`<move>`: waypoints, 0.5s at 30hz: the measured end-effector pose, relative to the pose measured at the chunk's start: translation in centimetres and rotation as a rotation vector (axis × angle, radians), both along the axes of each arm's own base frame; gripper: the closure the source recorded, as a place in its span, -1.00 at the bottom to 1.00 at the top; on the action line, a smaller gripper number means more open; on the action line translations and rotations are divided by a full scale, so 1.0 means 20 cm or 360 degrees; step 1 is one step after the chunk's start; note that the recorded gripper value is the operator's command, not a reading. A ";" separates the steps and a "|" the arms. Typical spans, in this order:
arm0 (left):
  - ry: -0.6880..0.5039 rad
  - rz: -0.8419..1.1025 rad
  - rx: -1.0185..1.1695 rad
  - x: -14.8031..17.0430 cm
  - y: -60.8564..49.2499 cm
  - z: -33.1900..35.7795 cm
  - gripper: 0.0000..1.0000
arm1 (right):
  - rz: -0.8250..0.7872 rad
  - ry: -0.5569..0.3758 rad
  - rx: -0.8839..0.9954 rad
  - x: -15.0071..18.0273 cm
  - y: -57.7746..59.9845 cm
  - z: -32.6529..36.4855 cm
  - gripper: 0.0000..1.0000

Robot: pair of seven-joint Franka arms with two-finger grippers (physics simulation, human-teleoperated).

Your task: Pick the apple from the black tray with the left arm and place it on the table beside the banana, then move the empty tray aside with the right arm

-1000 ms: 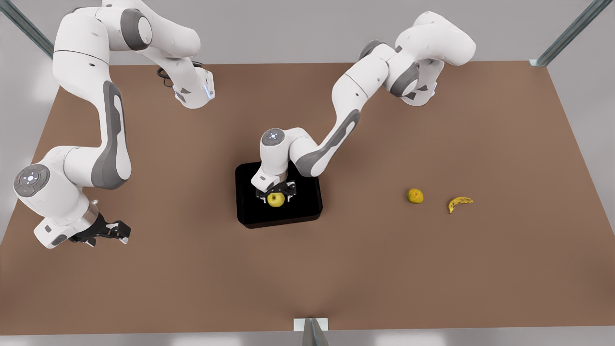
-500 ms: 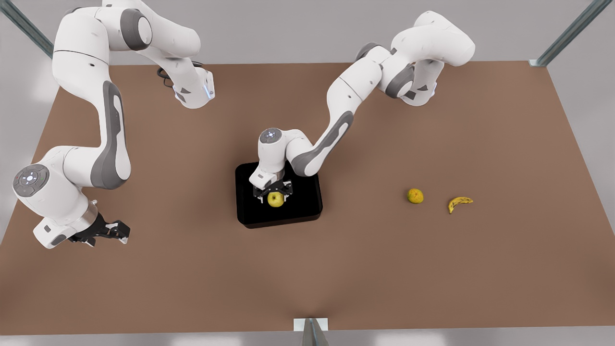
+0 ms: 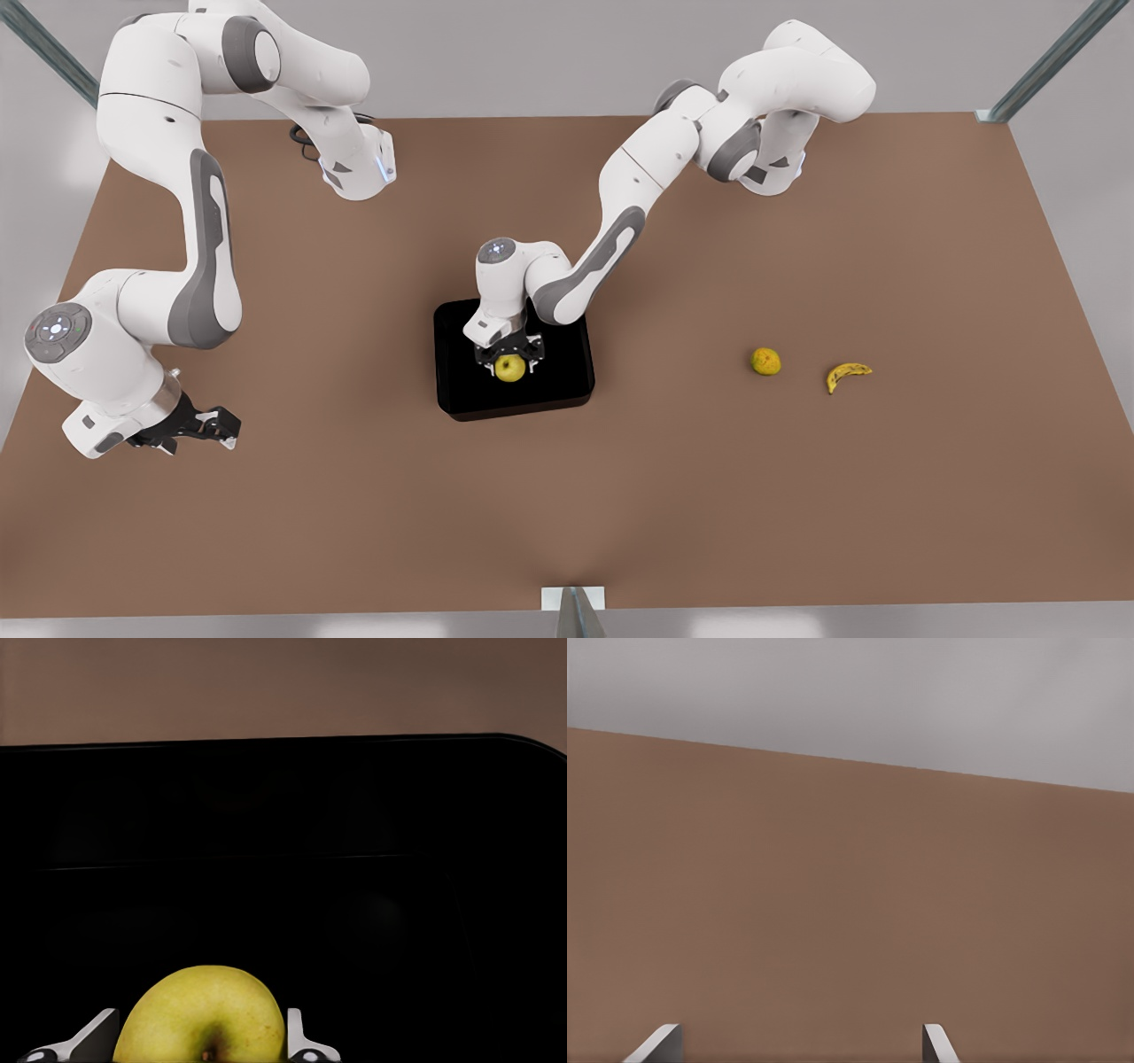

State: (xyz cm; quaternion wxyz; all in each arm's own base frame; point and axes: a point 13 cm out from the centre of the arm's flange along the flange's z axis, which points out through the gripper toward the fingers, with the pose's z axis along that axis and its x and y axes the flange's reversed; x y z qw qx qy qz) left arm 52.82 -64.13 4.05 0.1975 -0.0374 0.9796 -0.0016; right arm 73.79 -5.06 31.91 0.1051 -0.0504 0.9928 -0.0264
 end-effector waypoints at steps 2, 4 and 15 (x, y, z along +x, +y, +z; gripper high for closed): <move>-0.0002 0.0008 -0.0008 0.00 -0.01 0.01 -0.51 | 0.0001 0.0000 0.0000 0.00 0.00 0.00 -1.00; -0.0001 0.0021 -0.0015 0.00 -0.01 0.05 -0.52 | 0.0001 0.0000 -0.0001 0.00 0.00 0.00 -1.00; 0.0520 0.0748 -0.0173 0.88 1.58 1.11 -0.53 | 0.0301 0.0032 0.0060 -0.08 0.84 0.32 -1.00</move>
